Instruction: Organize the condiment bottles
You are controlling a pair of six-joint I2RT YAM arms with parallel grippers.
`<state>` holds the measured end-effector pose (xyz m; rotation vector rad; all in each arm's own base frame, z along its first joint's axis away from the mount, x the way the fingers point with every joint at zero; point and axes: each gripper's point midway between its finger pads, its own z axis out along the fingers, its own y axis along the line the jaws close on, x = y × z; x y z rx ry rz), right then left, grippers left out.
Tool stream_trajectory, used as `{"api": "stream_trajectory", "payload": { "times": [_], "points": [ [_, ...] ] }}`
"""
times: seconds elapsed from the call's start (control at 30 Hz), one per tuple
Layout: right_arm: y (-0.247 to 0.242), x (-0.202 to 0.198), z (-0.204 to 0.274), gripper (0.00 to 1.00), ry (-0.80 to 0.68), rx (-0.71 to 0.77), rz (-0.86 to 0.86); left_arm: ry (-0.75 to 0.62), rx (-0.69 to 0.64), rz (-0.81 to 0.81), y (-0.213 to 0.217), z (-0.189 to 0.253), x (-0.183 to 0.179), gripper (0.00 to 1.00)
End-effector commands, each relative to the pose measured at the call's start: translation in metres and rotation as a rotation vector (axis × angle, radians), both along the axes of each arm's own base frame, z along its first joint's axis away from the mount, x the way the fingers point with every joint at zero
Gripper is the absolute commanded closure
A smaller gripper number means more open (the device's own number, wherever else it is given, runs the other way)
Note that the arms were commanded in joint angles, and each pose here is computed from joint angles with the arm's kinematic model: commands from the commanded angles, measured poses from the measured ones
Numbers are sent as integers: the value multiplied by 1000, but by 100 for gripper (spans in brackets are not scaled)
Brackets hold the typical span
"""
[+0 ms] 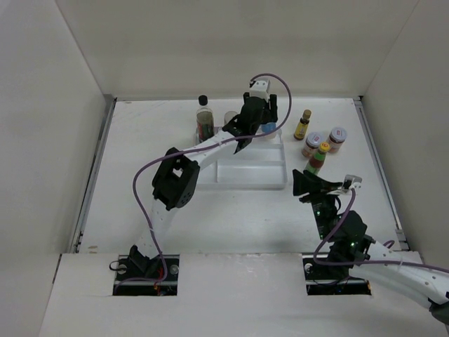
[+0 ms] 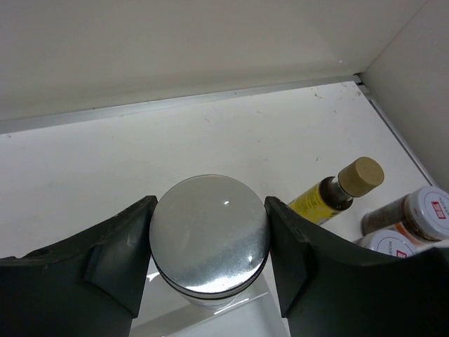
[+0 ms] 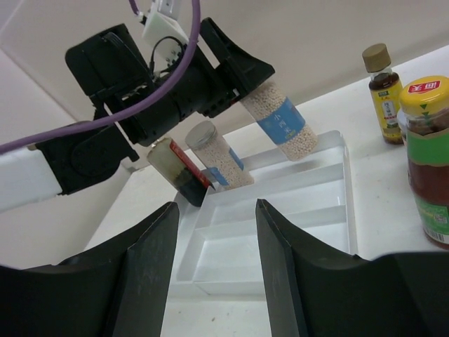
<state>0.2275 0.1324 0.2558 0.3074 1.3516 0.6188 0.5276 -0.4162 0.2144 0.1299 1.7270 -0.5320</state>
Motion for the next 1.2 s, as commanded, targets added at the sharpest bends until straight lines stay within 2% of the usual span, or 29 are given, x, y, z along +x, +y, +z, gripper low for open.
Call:
{"api": "stream_trajectory", "payload": {
  "times": [0.0,0.2,0.27,0.3,0.43,0.47,0.6,0.83,0.93,1.07,1.17],
  "points": [
    [-4,-4,22,45,-47,58,-2,-111,-115,-26,-15,51,3,67],
    [-2,-5,20,44,-43,58,5,-73,-69,-12,-18,14,8,64],
    [-3,-5,21,43,-45,53,4,-64,-57,-13,-17,6,7,57],
    [-3,-5,22,41,-46,56,4,-62,-55,-14,-17,4,5,51],
    [-2,-6,28,35,-54,61,9,-73,-64,-27,-17,16,-7,13],
    [-2,-6,30,35,-58,60,9,-79,-69,-27,-17,20,-9,0],
    [-4,-7,41,38,-76,68,5,-126,-102,-50,-20,53,-24,0],
    [-11,-17,84,59,-141,94,16,-280,-210,-74,-8,146,-67,0],
    [-15,-22,114,65,-194,114,23,-351,-248,-54,5,181,-85,0],
    [-13,-21,142,66,-229,91,4,-397,-286,-64,32,216,-117,0],
    [-6,-1,136,65,-164,-45,-73,-397,-299,-26,79,220,-140,0]
  ]
}}
